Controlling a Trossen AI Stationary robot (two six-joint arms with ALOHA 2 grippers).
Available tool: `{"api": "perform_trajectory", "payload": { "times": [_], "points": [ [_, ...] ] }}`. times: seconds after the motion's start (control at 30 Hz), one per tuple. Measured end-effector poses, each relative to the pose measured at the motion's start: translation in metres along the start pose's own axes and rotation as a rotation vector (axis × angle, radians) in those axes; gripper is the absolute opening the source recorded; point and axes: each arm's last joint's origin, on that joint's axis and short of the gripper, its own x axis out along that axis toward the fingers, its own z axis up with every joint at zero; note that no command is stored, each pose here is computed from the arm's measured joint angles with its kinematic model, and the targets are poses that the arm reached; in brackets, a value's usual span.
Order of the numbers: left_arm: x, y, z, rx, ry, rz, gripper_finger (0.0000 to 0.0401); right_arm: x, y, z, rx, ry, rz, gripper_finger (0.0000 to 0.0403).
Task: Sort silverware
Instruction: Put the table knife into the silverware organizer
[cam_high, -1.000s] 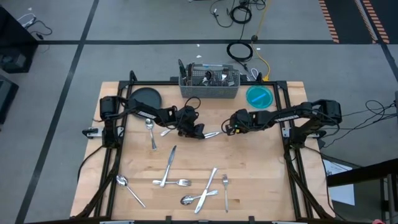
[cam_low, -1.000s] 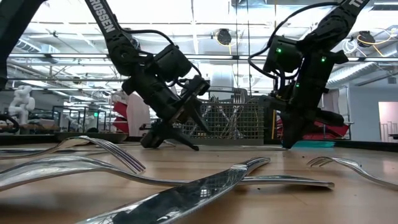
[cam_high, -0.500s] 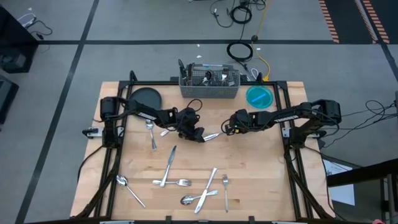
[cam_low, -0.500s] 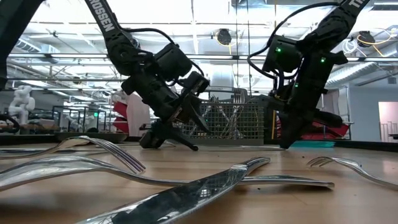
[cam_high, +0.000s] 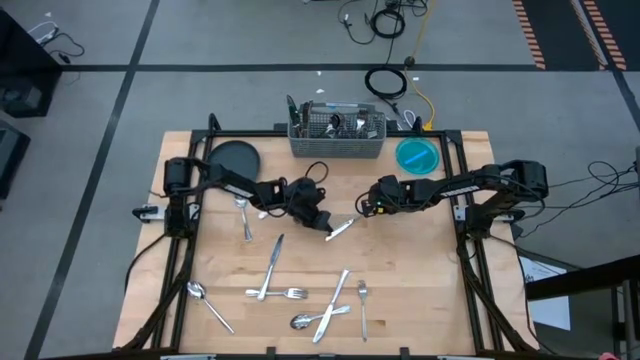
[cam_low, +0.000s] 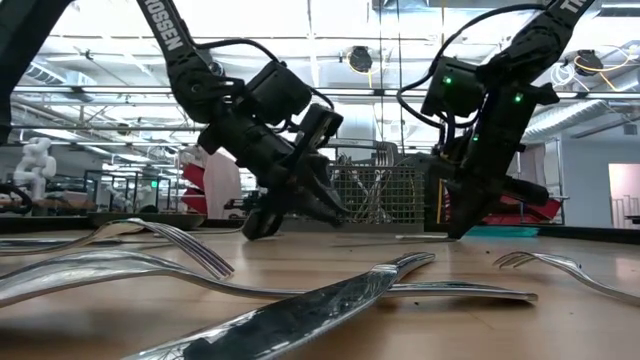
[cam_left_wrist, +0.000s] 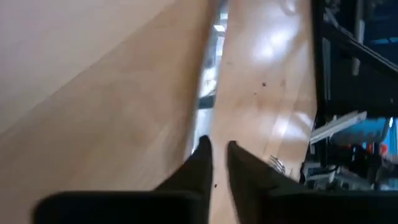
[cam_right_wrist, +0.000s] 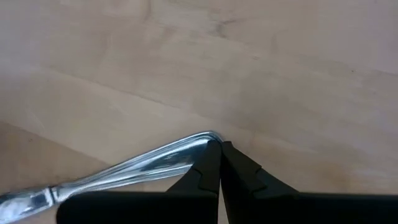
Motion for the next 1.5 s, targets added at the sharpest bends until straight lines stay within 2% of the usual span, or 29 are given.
{"api": "perform_trajectory", "payload": {
  "times": [0.1,0.27,0.4,0.53,0.77,0.9,1.5],
  "points": [
    [0.002,-0.004,-0.001,0.056,-0.017,-0.022,0.0009,0.000,0.000,0.000,0.000,-0.009,-0.004,0.0000],
    [-0.001,-0.002,-0.001,0.042,0.005,-0.003,0.0011,0.000,0.000,0.000,0.008,-0.008,-0.006,0.0000],
    [-0.006,0.003,0.003,-0.045,0.065,-0.026,0.0013,0.004,0.000,-0.001,0.023,-0.006,-0.020,0.0000],
    [-0.007,0.004,0.004,-0.086,0.096,-0.039,0.0044,0.009,0.001,-0.002,0.021,0.003,-0.026,0.0000],
    [-0.003,0.002,-0.003,-0.095,0.112,-0.021,0.0129,0.010,0.004,-0.002,0.050,-0.006,0.008,0.0000],
    [-0.002,0.000,-0.005,-0.126,0.096,-0.014,0.0158,0.010,0.004,-0.002,0.088,-0.006,0.009,0.0000],
    [0.004,0.003,-0.006,-0.143,0.098,0.000,0.0167,0.011,0.004,-0.002,0.093,-0.013,0.007,0.0000]
  ]
}}
